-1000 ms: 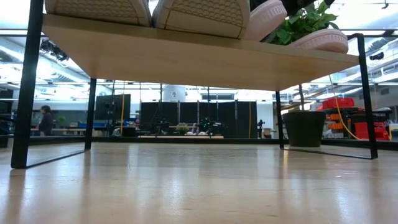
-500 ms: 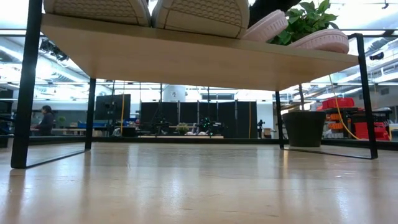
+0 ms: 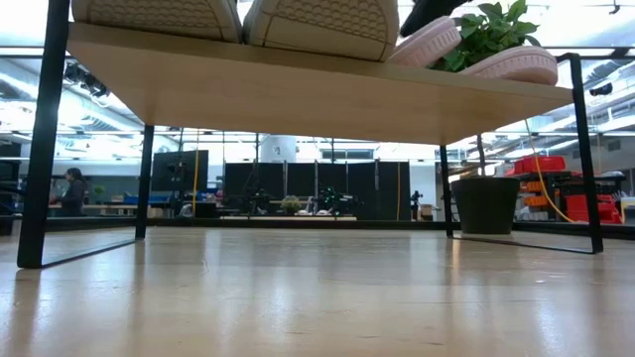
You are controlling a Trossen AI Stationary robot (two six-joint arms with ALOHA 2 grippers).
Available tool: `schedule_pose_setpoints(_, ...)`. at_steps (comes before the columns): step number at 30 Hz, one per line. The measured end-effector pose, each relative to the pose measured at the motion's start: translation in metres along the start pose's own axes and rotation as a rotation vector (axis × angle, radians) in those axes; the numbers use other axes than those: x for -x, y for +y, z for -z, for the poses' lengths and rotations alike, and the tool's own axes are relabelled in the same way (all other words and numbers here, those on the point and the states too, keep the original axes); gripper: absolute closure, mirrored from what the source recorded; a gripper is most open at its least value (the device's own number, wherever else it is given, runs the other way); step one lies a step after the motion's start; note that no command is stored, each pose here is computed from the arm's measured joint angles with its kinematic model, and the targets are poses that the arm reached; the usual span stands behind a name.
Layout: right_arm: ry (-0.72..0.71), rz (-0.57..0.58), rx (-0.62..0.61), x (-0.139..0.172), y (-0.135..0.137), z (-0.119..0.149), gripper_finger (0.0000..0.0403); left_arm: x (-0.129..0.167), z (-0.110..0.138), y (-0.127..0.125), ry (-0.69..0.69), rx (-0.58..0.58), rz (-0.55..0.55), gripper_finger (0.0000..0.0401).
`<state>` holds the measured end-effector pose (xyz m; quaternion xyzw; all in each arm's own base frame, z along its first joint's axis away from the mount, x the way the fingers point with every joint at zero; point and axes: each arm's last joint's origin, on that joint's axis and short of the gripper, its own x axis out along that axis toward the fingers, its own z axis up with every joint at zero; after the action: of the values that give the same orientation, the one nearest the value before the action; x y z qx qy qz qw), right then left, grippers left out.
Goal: Pick and place slides into the shelf
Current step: Adjust the right pink slide on the shelf
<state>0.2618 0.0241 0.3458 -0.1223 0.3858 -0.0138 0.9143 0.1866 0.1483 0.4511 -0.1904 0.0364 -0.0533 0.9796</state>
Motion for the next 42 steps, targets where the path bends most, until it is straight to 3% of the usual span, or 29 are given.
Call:
schedule_pose_setpoints(9, 0.148, -0.138, 0.062, 0.024, 0.046, 0.009, 0.0206, 0.0, 0.0, 0.0, 0.0, -0.008, 0.0, 0.0294)
schedule_pose_setpoints(14, 0.188, -0.169, 0.036, 0.033, 0.068, 0.015, 0.0206, 0.0, 0.0, 0.0, 0.0, -0.007, 0.0, 0.0294)
schedule_pose_setpoints(22, 0.17, -0.113, 0.041, 0.025, 0.086, 0.011, 0.0208, 0.0, 0.0, 0.0, 0.0, -0.007, 0.0, 0.0294)
schedule_pose_setpoints(28, 0.215, -0.059, 0.307, -0.009, 0.106, 0.009, 0.0215, 0.0, 0.0, 0.0, 0.001, -0.006, 0.0, 0.0294)
schedule_pose_setpoints(33, 0.237, 0.005, 0.508, -0.018, 0.122, 0.012, 0.0213, 0.0, 0.001, 0.0, 0.006, 0.011, -0.002, 0.0294)
schedule_pose_setpoints(36, 0.24, 0.049, 0.511, -0.015, 0.124, 0.014, 0.0213, 0.0, 0.003, 0.001, 0.019, 0.028, -0.006, 0.0294)
schedule_pose_setpoints(42, 0.318, 0.122, 0.369, 0.0, 0.117, 0.025, 0.0213, 0.0, 0.004, 0.001, 0.031, 0.045, -0.011, 0.0294)
